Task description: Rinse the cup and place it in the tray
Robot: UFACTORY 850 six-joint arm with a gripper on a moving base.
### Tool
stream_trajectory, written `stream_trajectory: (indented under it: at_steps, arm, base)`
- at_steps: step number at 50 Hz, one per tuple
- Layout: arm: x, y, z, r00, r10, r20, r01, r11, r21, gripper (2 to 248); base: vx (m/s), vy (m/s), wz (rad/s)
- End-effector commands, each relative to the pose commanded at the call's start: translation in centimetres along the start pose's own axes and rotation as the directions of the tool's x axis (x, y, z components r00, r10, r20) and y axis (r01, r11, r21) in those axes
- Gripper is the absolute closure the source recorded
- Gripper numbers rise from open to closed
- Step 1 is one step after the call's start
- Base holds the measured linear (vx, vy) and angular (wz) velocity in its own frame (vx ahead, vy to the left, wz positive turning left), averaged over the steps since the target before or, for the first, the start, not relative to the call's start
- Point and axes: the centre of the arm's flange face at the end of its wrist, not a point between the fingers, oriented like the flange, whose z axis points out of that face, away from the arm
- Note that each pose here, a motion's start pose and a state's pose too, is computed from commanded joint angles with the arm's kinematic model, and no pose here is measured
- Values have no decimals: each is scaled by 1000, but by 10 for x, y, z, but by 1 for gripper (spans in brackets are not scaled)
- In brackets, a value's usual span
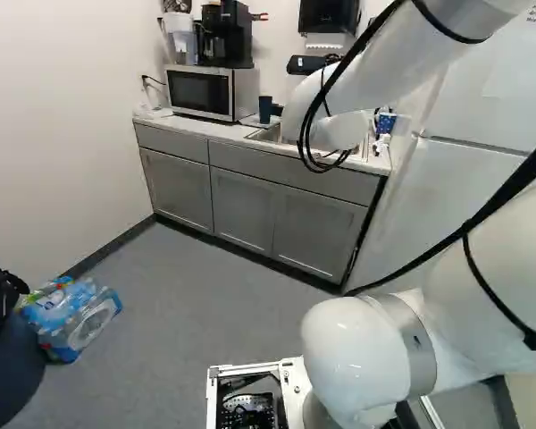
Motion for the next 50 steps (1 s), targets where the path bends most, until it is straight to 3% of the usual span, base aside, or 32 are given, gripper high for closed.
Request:
stream_trajectory:
  at_steps: [50]
  arm:
    - [0, 0, 0, 1000, 0, 0, 0, 1000, 0, 3]
  base:
    - [153, 29, -23]
